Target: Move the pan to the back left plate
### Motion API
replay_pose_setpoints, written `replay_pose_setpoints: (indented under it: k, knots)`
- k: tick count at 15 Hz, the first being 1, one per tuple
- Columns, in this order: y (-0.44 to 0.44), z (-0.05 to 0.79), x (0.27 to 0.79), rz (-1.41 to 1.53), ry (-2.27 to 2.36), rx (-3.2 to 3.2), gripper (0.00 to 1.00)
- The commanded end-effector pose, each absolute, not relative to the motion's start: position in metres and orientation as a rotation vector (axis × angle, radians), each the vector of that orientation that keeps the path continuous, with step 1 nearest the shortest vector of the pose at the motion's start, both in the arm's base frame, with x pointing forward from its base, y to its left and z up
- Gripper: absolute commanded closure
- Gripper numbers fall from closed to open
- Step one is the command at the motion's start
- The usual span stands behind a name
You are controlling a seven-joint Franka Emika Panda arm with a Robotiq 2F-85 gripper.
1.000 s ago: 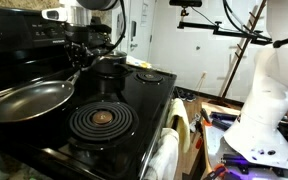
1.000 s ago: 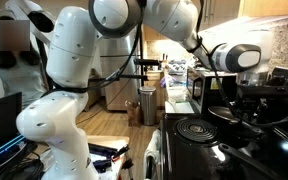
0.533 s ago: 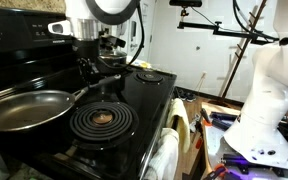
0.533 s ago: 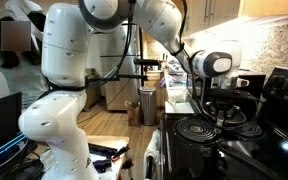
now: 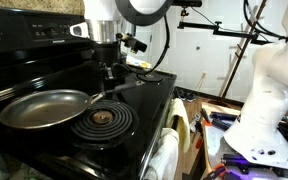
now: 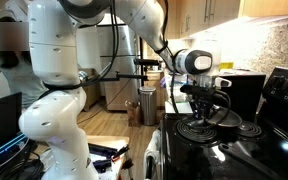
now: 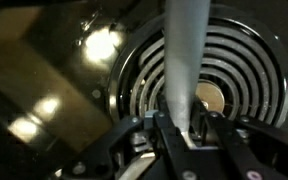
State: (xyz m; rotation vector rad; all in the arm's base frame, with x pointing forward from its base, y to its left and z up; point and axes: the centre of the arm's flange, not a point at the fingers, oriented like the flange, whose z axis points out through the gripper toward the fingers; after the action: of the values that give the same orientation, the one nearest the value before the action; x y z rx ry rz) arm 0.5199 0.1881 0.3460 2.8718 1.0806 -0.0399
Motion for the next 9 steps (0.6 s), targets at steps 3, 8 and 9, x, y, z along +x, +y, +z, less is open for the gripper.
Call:
replay_pose_setpoints:
  k: [3, 8, 9]
  knots:
    - [0.168, 0.358, 0.466, -0.067, 0.832, 2.902, 0.93]
    - [0.146, 0.363, 0.441, -0.136, 0.875, 2.879, 0.93]
    - [0.139, 0.366, 0.435, -0.144, 0.888, 2.872, 0.93]
